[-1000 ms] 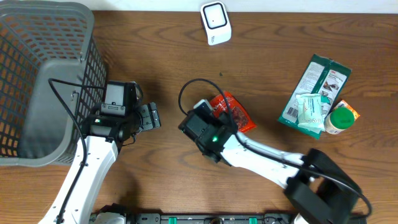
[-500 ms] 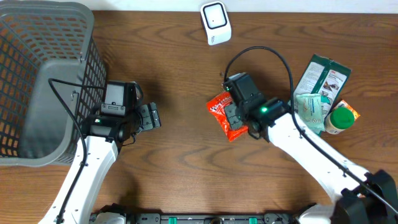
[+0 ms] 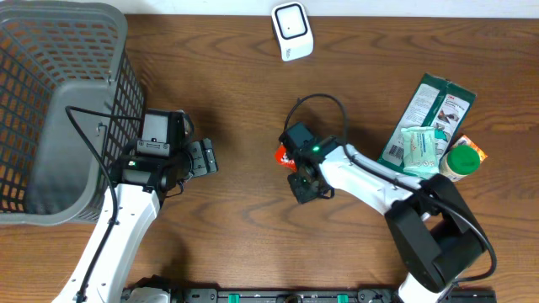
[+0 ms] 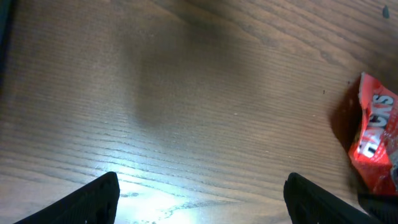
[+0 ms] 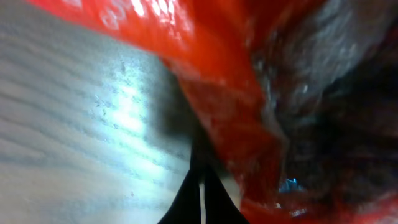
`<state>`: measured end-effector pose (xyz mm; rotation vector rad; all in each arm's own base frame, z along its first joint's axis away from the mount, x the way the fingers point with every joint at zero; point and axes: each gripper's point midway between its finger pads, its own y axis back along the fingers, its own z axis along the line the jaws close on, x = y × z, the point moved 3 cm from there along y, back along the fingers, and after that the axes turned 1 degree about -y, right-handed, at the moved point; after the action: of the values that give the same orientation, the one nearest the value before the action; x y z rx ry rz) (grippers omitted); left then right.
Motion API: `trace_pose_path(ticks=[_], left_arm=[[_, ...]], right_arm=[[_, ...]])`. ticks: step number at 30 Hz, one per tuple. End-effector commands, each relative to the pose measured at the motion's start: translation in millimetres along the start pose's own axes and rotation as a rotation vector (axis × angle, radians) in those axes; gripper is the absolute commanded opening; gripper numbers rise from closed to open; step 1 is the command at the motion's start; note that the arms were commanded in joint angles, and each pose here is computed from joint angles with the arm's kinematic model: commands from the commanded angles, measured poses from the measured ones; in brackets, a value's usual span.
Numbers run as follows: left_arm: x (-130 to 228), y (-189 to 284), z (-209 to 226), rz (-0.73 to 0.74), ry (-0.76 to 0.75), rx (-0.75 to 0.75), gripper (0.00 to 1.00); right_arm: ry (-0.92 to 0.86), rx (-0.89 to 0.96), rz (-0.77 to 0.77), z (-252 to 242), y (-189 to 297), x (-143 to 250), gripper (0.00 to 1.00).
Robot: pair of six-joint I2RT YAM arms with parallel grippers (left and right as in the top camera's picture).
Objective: Scan the item barcode
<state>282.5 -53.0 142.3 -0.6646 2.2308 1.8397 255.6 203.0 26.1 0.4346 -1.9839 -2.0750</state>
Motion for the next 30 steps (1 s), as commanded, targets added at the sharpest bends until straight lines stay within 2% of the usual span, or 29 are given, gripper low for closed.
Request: trace_pose_path(ticks=[1, 6, 10, 13, 18, 24, 30], left_arm=[[1, -2, 4, 0.006, 0.0, -0.019, 0.85], [1, -2, 4, 0.007, 0.0, -0.019, 0.85], [1, -2, 4, 0.007, 0.0, -0.018, 0.85], [1, -2, 4, 0.006, 0.0, -0.019, 0.85], [1, -2, 4, 0.007, 0.0, -0.019, 0.85], [1, -2, 4, 0.006, 0.0, -0.019, 0.85], [1, -2, 4, 0.007, 0.0, -0.019, 0.85]], right_arm=[[0.029, -0.073, 0.024, 17, -4, 4, 0.01], [0.108, -0.146, -0.055, 26, 35, -19, 0.01], [0.058, -0.126, -0.122, 9, 76, -38, 0.01], [0.006, -0.104, -0.123, -11, 88, -41, 0.01], [-0.067, -0.088, -0.077, -38, 75, -33, 0.01], [-0.102, -0.084, -0.047, -44, 43, -16, 0.01], [-0.124, -0.108, 0.034, -42, 4, 22, 0.01]])
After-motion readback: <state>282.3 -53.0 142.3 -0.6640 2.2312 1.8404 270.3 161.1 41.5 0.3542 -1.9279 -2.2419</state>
